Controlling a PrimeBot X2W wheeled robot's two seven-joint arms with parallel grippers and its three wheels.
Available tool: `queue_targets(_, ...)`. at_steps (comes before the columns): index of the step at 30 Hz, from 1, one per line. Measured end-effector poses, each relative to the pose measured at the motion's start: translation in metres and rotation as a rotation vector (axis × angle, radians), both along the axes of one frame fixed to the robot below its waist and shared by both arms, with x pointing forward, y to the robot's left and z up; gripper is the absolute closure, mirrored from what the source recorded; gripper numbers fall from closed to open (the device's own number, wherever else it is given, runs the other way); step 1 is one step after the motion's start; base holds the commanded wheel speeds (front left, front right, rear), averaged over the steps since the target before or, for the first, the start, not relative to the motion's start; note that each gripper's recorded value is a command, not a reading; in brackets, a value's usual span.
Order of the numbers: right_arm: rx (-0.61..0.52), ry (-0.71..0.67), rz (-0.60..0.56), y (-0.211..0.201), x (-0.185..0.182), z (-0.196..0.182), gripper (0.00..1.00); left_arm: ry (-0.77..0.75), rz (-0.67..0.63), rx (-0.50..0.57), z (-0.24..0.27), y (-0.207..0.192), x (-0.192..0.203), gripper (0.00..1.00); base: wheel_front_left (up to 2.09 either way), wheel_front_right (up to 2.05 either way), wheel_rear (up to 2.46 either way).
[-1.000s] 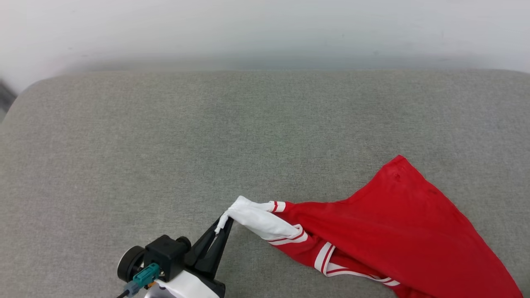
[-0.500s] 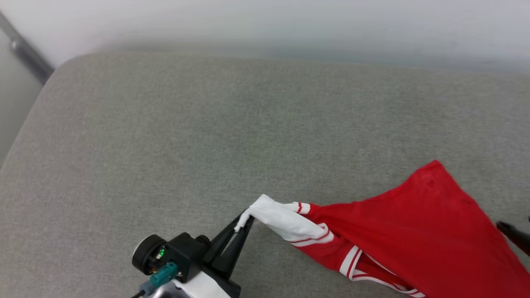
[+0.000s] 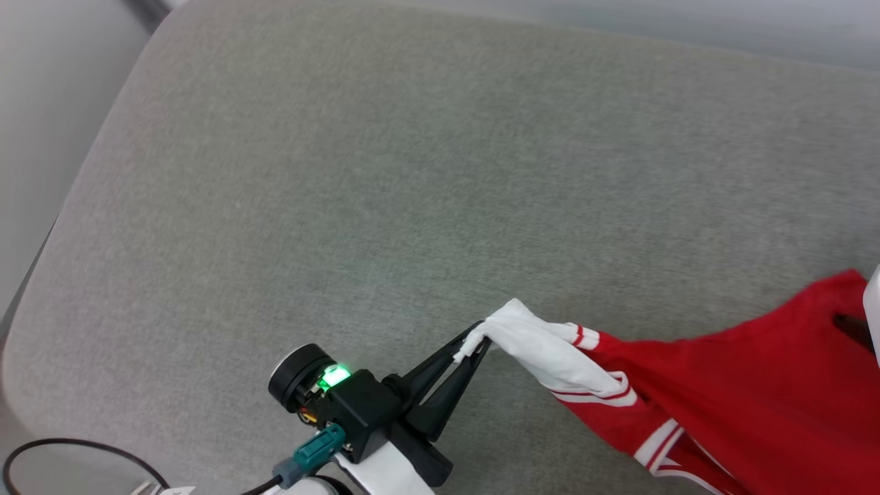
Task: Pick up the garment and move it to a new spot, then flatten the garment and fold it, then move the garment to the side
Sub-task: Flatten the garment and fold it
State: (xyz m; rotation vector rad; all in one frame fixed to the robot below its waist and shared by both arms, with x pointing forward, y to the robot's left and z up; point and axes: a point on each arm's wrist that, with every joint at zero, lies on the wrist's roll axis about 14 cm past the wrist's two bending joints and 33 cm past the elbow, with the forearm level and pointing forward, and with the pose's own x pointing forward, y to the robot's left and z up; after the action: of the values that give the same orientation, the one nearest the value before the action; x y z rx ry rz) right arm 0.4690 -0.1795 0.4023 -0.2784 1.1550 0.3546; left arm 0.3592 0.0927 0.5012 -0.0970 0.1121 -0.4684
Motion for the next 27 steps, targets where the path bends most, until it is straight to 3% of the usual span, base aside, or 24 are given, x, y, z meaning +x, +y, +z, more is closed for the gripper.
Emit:
queue_targets(10, -0.049, 0.121, 0.066, 0.012, 0.008, -0.052, 0.0, 0.085, 0.034, -0.002, -0.027, 0.004, -0.003, 1.0, 0.0, 0.0, 0.0)
queue_targets(11, -0.051, 0.126, 0.07, 0.012, 0.008, -0.054, 0.53, 0.086, 0.037, -0.004, -0.028, 0.004, -0.003, 1.0, 0.0, 0.0, 0.0)
queue_targets(12, -0.055, 0.127, 0.075, 0.012, 0.008, -0.055, 0.88, 0.089, 0.038, -0.004, -0.029, 0.004, -0.003, 1.0, 0.0, 0.0, 0.0)
queue_targets(13, -0.056, 0.125, 0.079, 0.013, 0.008, -0.056, 1.0, 0.091, 0.038, -0.005, -0.03, 0.004, -0.003, 1.0, 0.0, 0.0, 0.0)
queue_targets(21, 0.011, 0.023, 0.053, 0.016, 0.014, -0.043, 1.0, 0.068, 0.032, 0.019, -0.026, 0.009, -0.004, 1.0, 0.0, 0.0, 0.0)
queue_targets(27, 0.111, -0.182, 0.016, 0.019, 0.034, 0.007, 1.0, -0.007, 0.019, 0.045, -0.005, 0.014, -0.001, 1.0, 0.0, 0.0, 0.0)
